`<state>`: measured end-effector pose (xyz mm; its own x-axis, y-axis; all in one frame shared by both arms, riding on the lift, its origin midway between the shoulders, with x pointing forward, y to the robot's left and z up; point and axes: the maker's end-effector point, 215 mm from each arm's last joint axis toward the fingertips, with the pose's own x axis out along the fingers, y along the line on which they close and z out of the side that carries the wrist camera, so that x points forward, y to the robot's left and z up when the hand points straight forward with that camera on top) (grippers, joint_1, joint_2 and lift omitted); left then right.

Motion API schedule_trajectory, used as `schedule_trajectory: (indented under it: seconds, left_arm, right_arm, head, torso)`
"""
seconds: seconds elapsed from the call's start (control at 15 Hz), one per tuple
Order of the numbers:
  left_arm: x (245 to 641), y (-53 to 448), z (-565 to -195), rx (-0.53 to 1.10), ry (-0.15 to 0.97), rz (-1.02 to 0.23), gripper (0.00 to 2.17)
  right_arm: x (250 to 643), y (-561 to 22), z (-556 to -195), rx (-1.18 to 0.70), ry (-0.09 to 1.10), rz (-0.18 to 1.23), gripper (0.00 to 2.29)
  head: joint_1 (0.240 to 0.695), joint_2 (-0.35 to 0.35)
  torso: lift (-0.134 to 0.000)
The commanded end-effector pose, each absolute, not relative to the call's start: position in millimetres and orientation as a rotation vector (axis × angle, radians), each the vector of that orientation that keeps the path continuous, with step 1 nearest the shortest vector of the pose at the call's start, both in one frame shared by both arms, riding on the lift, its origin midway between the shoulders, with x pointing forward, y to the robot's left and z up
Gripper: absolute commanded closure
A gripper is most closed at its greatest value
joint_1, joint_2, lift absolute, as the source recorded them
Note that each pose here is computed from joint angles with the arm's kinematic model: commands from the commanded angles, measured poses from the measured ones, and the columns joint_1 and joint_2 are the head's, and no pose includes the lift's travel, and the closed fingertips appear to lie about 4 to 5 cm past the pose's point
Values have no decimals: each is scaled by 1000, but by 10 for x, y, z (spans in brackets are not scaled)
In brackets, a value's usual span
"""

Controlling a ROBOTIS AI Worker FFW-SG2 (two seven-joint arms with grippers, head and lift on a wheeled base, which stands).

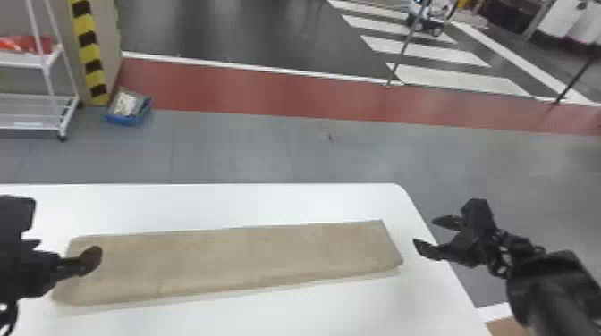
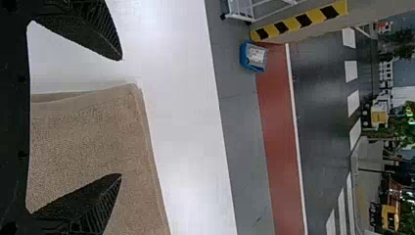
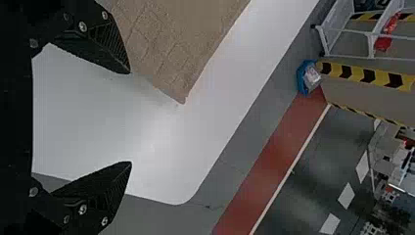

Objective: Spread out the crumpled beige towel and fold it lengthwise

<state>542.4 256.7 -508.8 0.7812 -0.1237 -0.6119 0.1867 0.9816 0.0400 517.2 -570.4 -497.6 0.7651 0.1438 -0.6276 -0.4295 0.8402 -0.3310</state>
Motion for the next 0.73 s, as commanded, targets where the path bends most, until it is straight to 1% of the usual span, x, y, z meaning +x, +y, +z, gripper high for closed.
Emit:
schedule_trajectory:
  seconds: [0.0, 0.47, 0.67]
  left_arm:
    - [5435, 2615, -5197, 92, 676, -162, 29]
    - [5485, 2634, -5241, 91, 690, -161, 29]
    - [5495, 2614, -5318, 92, 708, -164, 29]
  right_arm:
    - [5166, -5742, -4928, -459, 613, 314, 279]
    - [5134, -5792, -4873, -428, 597, 308, 279]
    - [5077, -5924, -4786, -381, 566, 272, 279]
  head:
    - [695, -316]
    - [695, -316]
    - [695, -318]
  torso:
    - [0]
    - [0]
    - [0]
